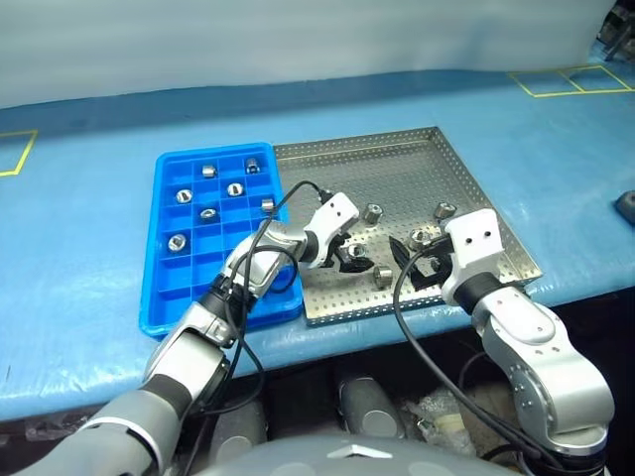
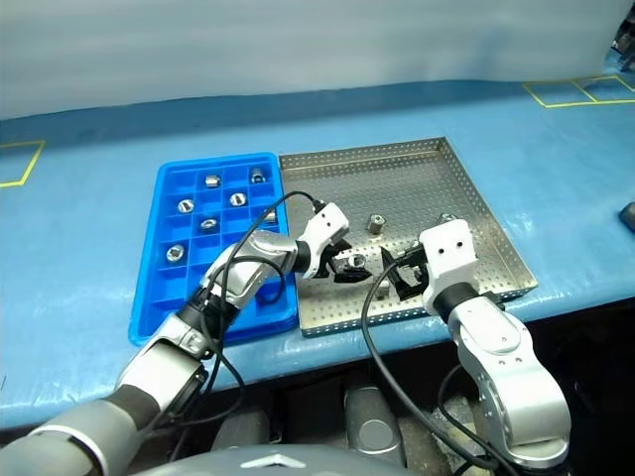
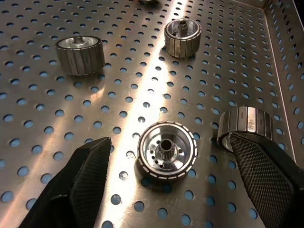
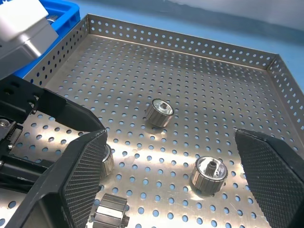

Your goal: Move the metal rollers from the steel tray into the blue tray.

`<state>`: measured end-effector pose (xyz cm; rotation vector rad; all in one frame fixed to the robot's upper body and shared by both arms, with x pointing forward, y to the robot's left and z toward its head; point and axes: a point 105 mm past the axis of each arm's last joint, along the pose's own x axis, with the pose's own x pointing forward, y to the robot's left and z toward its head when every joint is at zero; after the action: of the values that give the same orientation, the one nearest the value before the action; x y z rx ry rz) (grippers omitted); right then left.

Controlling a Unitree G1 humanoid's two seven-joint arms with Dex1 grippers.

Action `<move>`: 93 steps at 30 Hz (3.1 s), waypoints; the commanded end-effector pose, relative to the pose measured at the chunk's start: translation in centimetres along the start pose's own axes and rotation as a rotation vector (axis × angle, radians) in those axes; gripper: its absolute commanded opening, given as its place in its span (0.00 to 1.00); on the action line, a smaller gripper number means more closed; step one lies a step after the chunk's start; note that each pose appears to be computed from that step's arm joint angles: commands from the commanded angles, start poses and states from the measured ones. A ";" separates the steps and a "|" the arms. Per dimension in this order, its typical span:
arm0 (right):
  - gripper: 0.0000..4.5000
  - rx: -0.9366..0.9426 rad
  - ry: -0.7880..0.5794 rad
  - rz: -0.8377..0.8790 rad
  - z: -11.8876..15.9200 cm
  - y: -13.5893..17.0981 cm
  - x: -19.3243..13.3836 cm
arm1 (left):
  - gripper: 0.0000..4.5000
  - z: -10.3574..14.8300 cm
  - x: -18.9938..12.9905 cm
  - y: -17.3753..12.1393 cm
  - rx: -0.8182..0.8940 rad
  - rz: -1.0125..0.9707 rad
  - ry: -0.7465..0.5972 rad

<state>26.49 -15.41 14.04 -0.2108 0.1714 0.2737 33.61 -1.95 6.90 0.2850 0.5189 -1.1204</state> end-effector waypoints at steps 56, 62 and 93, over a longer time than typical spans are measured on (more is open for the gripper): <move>1.00 -0.042 -0.115 0.420 3.9 8.6 4.5 | 0.90 -6.8 -16.8 2.3 -0.351 0.806 -0.123; 1.00 -0.031 -0.097 0.242 3.3 4.3 3.4 | 0.99 0.0 -14.6 1.6 -0.171 0.528 -0.315; 1.00 0.030 0.043 0.082 -0.2 1.5 -2.9 | 0.71 1.2 1.7 -3.4 0.136 -0.139 -0.052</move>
<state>23.39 -15.20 13.11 -0.1699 0.2690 0.3376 31.07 -4.88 5.47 0.3691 0.4910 -1.3039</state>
